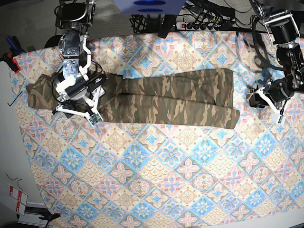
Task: Fold the T-shirt properly
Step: 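Grasp the strip's other end with the left gripper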
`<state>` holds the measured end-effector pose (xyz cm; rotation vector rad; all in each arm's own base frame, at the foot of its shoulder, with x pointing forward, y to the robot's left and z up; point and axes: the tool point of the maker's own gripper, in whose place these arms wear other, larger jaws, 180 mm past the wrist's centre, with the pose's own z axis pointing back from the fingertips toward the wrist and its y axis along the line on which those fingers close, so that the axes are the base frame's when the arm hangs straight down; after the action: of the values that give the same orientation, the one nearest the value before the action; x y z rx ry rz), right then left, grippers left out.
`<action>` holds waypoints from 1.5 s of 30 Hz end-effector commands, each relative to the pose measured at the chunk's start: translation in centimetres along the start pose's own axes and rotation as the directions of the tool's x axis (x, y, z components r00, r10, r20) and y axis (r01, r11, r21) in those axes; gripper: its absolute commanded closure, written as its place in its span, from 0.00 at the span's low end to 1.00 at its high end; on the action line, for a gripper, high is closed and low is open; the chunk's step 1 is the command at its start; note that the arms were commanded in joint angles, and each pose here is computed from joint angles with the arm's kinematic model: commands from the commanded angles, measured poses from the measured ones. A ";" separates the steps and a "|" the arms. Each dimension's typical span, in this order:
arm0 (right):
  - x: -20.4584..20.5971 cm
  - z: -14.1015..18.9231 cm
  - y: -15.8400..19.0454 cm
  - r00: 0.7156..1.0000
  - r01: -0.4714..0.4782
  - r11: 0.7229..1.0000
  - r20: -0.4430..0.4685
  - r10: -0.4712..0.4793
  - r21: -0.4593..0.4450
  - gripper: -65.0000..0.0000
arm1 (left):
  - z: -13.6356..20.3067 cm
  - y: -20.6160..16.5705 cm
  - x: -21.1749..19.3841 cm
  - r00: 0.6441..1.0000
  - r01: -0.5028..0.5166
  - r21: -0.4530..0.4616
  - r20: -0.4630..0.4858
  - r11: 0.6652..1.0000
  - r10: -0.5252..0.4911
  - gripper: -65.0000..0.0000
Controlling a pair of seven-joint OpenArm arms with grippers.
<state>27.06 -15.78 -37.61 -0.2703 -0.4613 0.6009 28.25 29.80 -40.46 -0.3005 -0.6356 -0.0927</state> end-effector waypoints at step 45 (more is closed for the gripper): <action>-1.1 0.2 -0.9 1.000 -0.012 1.000 -0.011 0.012 -0.028 0.47 | -8.6 -4.7 -8.0 0.955 -0.296 -0.161 -0.054 0.942 0.291 1.00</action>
<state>25.87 -16.88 -38.33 -0.2853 -0.4259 0.6095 27.65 19.73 -49.12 -0.6671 -0.6405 0.1310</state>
